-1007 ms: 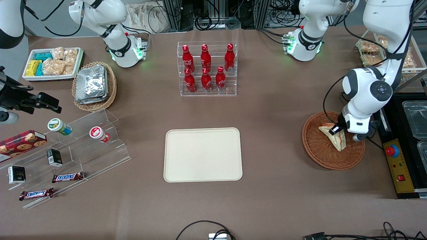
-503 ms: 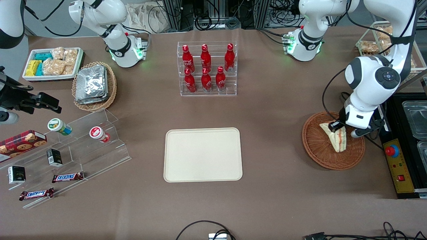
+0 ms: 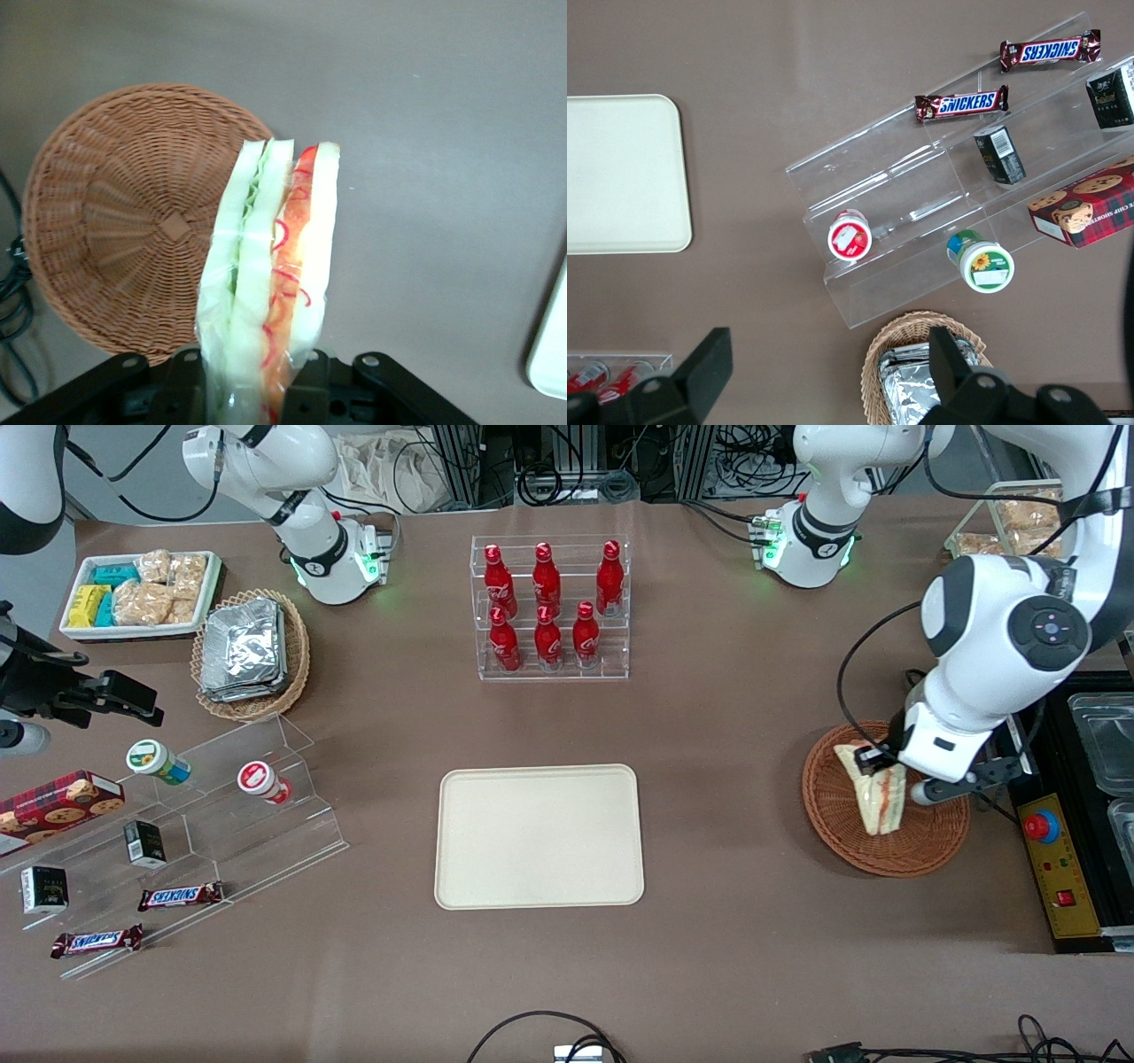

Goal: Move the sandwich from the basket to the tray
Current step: 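Carry the held sandwich over to the cream tray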

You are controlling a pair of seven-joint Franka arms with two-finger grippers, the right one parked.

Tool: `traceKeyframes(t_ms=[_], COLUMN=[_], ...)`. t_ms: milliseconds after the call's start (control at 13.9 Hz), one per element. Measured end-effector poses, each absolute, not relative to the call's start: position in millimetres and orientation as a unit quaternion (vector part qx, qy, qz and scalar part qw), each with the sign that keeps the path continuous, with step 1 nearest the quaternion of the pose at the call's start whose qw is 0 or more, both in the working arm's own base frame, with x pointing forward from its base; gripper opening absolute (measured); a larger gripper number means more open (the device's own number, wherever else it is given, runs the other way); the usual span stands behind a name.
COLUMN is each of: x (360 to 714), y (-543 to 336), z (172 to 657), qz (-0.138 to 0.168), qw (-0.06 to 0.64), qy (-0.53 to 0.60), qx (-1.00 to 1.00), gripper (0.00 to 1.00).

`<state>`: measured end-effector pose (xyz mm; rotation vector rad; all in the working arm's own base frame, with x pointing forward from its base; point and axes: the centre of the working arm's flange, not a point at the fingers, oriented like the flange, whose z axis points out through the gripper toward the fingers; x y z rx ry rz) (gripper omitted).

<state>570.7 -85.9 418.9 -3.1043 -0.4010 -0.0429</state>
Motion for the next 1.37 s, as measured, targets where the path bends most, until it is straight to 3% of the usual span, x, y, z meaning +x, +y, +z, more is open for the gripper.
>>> traceKeyframes(t_ms=[935,1222,1366], x=[582.2,582.6,584.8], y=[-264.8,-317.8,-348.6], z=[451.3,439.1,424.1], qz=[-0.057,-0.068,-0.058], qw=[-0.032,-0.015,-0.009], qy=[0.012,0.018,0.013], qx=[-0.998,-0.997,-0.998], gripper=[0.18,0.18,0.18])
